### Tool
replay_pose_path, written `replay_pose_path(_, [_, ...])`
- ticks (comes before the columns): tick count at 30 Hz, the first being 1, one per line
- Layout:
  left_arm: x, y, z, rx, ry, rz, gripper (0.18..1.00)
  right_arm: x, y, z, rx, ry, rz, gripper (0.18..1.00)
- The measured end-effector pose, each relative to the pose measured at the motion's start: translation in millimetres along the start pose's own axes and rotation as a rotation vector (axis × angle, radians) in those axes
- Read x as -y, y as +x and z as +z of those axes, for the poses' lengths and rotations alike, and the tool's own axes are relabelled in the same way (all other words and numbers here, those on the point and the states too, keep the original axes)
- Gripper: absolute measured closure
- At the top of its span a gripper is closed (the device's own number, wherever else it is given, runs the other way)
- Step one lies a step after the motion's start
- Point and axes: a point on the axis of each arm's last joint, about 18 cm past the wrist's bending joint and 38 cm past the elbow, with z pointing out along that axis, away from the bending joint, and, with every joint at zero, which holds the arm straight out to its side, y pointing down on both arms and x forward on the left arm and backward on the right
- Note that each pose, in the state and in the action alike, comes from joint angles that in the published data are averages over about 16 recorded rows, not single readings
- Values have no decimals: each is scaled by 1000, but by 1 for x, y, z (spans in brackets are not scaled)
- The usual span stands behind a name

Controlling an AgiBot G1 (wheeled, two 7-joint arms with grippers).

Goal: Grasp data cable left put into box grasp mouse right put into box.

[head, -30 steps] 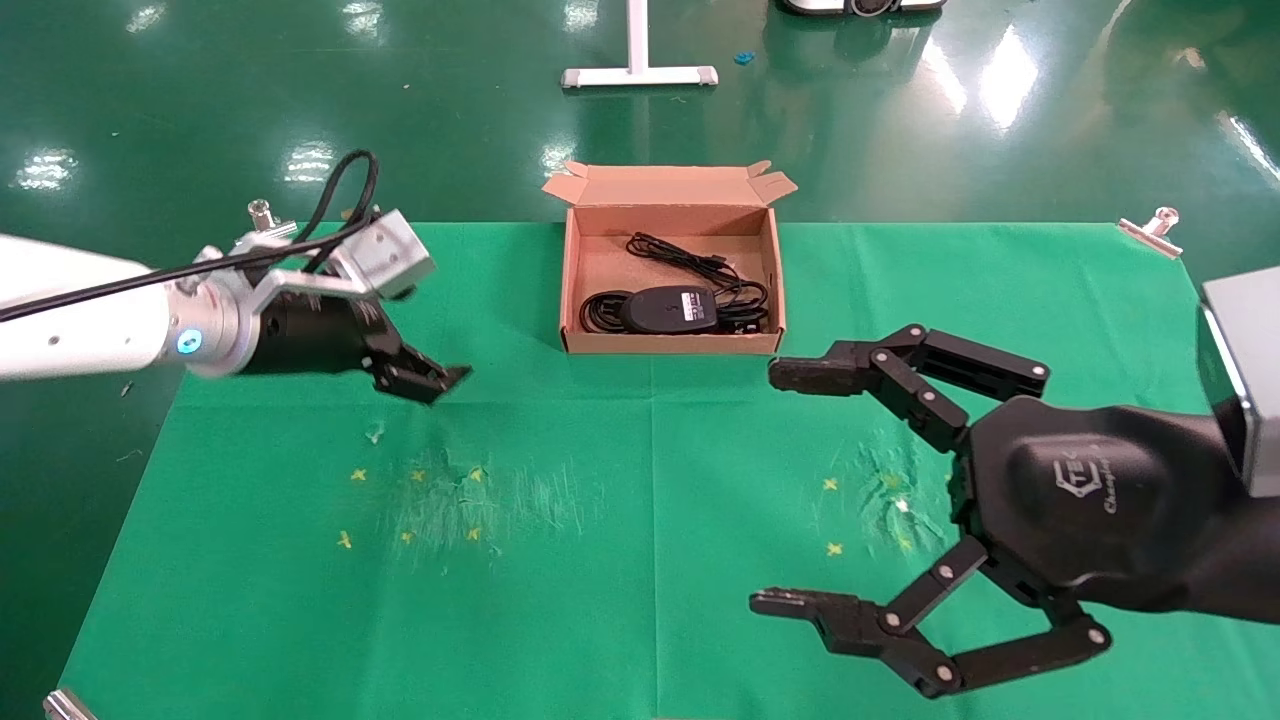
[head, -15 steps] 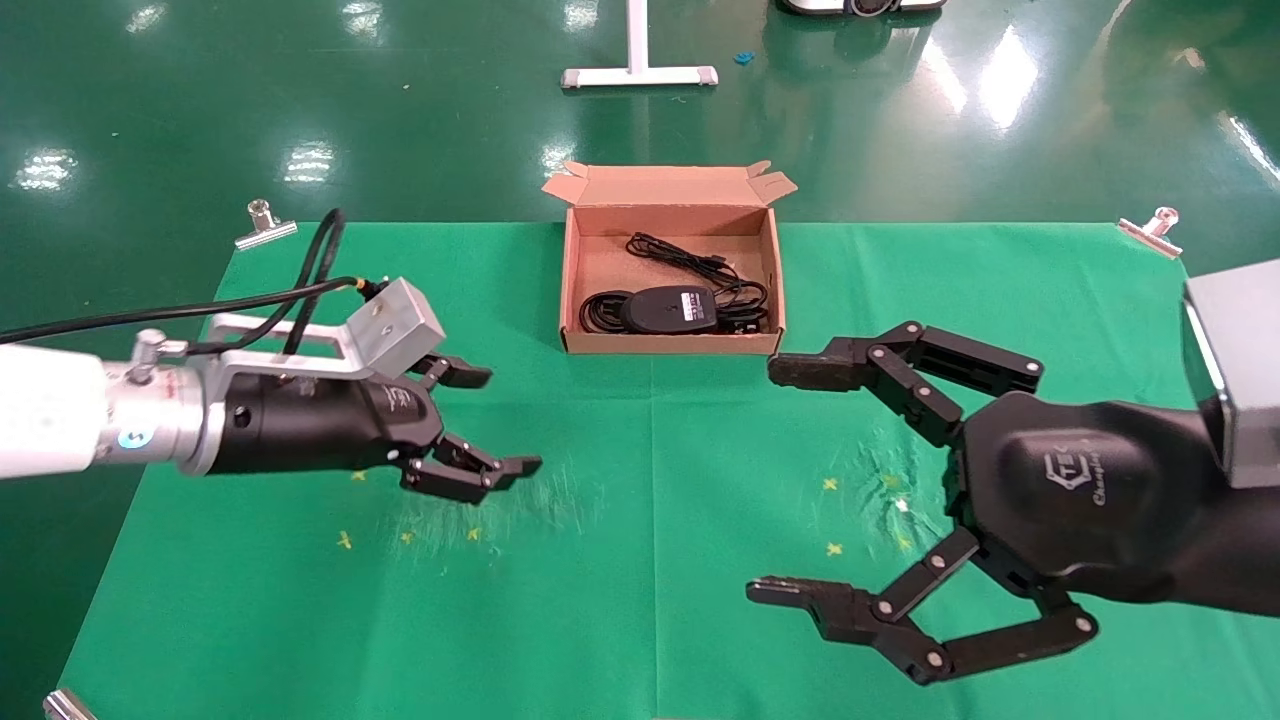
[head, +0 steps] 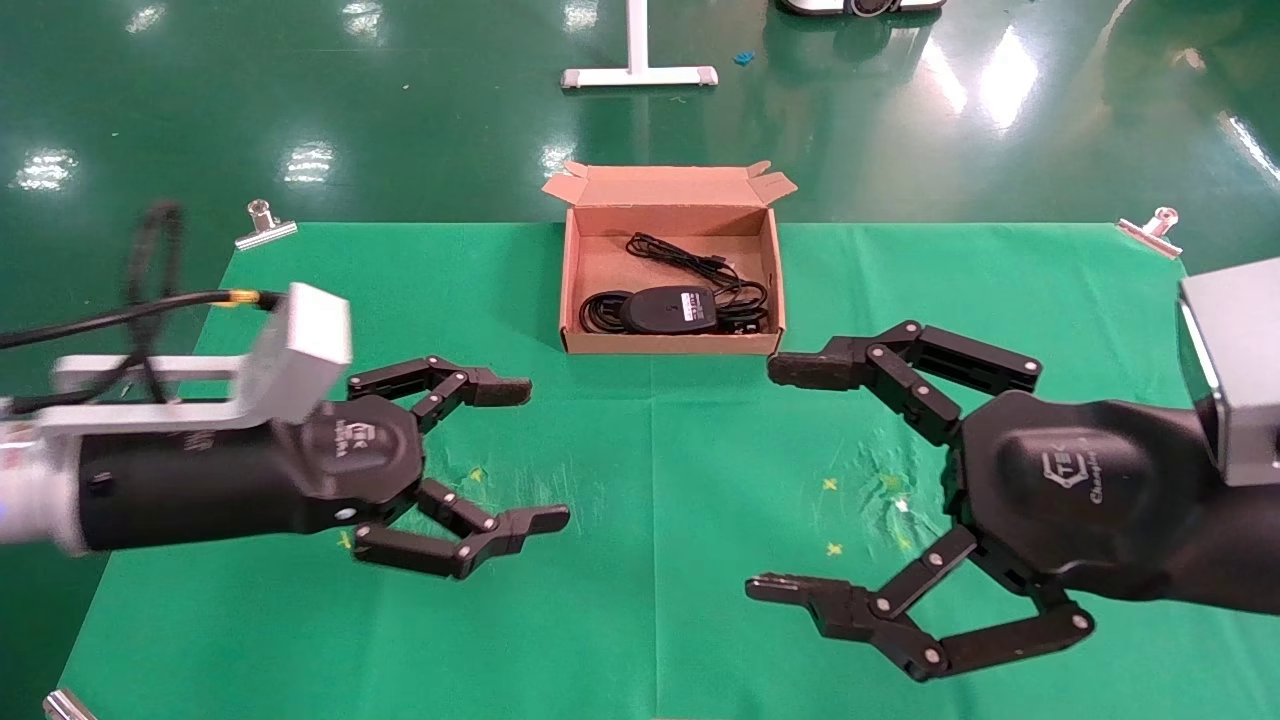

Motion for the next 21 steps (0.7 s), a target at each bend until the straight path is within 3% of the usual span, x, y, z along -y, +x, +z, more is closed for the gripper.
replay_pose_path(11, [26, 38, -39, -95, 233, 107, 184, 0, 0, 0, 0, 0, 0, 178])
replay_pose_path(21, [34, 50, -52, -117, 303, 146, 184, 0, 0, 0, 0, 0, 0, 178])
